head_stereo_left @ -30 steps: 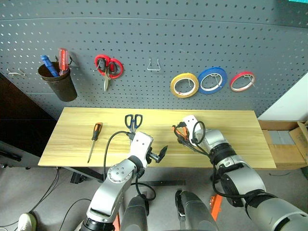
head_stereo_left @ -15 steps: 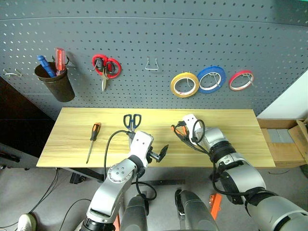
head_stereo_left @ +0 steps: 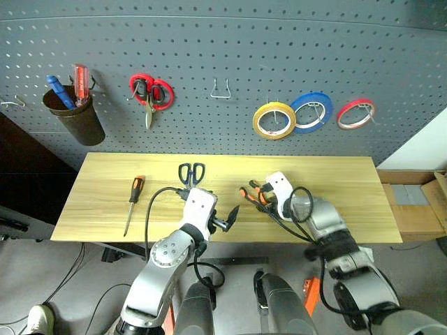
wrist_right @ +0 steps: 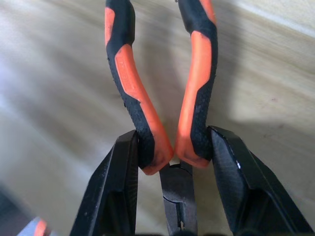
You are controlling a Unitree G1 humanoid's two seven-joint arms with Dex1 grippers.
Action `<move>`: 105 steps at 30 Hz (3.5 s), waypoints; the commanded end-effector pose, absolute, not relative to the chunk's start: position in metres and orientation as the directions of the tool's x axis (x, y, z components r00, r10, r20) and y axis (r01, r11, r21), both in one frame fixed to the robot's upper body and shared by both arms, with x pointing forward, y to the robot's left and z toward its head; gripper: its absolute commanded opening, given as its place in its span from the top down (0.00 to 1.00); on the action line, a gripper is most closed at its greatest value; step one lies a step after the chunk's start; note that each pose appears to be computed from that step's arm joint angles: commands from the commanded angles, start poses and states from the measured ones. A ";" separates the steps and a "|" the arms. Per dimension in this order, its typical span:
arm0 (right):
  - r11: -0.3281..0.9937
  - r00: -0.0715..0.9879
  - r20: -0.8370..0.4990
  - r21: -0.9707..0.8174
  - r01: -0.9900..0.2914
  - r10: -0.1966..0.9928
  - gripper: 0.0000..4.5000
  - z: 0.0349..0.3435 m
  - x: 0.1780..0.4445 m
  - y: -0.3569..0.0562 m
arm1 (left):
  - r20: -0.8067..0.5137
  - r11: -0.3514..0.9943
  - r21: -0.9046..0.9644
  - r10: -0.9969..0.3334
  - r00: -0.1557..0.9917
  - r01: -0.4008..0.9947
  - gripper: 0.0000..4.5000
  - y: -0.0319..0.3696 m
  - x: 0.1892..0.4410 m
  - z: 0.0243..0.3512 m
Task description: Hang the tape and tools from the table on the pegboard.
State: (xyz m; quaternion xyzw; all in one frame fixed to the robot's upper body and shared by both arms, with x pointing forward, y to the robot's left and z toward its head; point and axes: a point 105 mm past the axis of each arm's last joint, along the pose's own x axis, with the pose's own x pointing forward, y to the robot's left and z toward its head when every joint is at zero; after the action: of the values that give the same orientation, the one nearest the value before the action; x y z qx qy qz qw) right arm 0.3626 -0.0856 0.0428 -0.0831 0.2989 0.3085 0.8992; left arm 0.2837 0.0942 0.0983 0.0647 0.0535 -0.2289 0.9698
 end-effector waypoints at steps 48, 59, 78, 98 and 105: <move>0.857 0.765 0.436 -0.030 -0.514 0.474 0.62 0.318 0.438 0.043 | 0.255 0.976 0.167 -0.182 0.950 0.143 0.00 0.121 0.306 0.191; 0.900 0.783 0.471 -0.063 -0.430 0.407 0.62 0.321 0.449 0.017 | 0.263 0.973 0.175 -0.195 0.945 0.152 0.00 0.121 0.307 0.202; 0.922 0.776 0.525 -0.049 -0.384 0.351 0.62 0.340 0.448 0.006 | 0.189 0.966 0.216 -0.181 0.965 0.139 0.00 0.147 0.305 0.209; 0.934 0.877 0.341 -0.009 -0.358 0.339 0.62 0.259 0.461 -0.002 | 0.148 0.967 0.241 -0.119 0.982 0.081 0.00 0.166 0.288 0.208; 0.936 0.887 0.311 -0.026 -0.351 0.342 0.62 0.252 0.463 -0.002 | 0.147 0.967 0.241 -0.124 0.981 0.086 0.00 0.166 0.291 0.208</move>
State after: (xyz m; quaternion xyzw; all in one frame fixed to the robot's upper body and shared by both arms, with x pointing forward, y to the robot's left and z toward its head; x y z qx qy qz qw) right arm 0.4626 -0.0018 0.2462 0.0232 -0.1505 0.1806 0.9717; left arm 0.2946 0.1659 0.1953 0.1124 -0.0538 -0.0545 0.9907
